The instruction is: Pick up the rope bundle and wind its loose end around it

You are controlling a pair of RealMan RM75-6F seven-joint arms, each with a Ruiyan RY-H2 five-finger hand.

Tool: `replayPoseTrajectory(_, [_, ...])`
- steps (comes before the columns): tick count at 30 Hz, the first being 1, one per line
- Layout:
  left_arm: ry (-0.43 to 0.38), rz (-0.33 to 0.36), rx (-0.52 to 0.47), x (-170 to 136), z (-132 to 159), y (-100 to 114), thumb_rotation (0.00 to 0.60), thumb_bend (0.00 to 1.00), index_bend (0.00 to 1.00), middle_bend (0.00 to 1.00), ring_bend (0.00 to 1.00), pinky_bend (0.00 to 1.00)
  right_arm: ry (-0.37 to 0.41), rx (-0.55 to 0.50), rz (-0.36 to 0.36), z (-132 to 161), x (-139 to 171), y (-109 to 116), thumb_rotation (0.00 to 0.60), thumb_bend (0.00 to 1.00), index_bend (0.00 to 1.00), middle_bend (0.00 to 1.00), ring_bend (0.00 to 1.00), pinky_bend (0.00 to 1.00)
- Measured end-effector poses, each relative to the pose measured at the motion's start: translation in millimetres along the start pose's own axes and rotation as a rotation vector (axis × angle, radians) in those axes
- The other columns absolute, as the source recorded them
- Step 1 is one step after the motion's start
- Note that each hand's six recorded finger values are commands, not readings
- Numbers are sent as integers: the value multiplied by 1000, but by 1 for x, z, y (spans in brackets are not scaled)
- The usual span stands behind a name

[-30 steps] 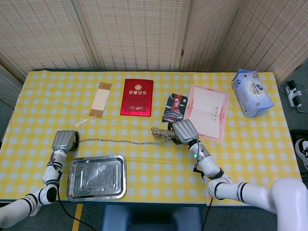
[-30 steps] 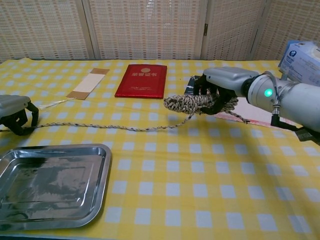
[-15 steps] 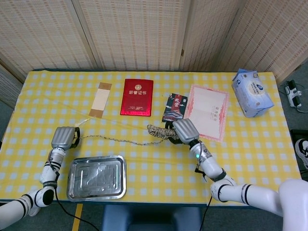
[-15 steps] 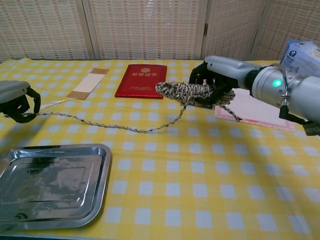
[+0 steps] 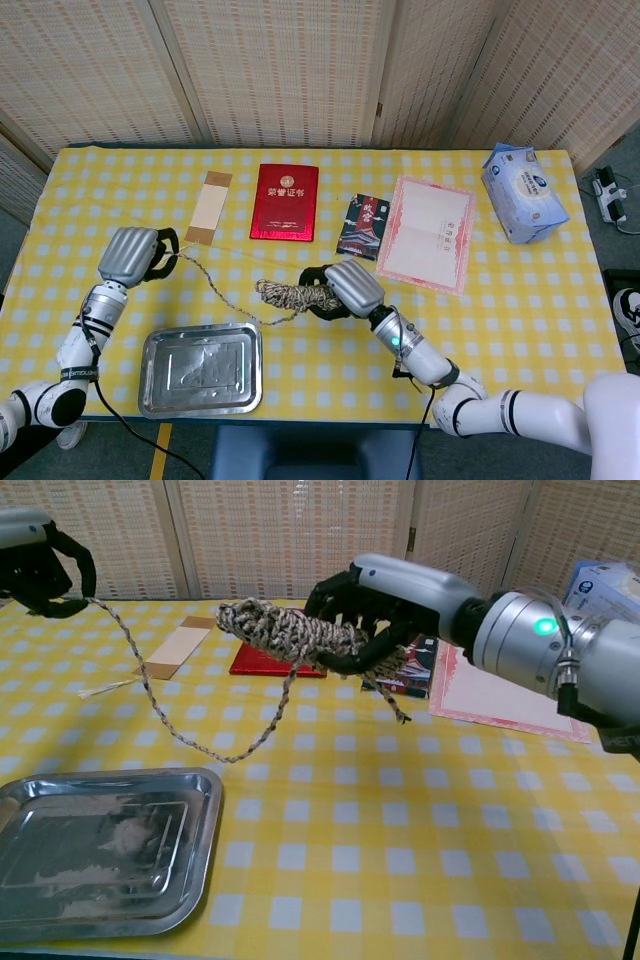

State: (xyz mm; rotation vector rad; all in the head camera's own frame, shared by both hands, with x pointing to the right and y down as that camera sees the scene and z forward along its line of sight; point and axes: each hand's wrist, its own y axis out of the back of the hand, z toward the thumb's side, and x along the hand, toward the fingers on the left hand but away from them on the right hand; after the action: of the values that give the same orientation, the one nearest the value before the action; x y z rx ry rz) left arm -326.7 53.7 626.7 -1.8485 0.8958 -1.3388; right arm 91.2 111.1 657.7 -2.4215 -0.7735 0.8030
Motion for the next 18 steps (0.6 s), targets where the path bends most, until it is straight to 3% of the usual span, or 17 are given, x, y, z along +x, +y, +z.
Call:
replayPoseTrajectory(3, [-55,27,-22,3,24,24,600,484,640,937,879,819,24,-13,3,12,-4,-6,600,611,741,578,663,577])
replayPoseTrajectory(9, [-143,50,-86,4,68,52,600,485,640,937,879,819,33,-60,-2,25,-12,-17,600,611,753,589,672,577])
replayPoseTrajectory(18, [-272,50,-151,-2,127,78,600,486,640,937,879,819,6,-101,-41,34,-30,-21,600,611,774,605,697,598])
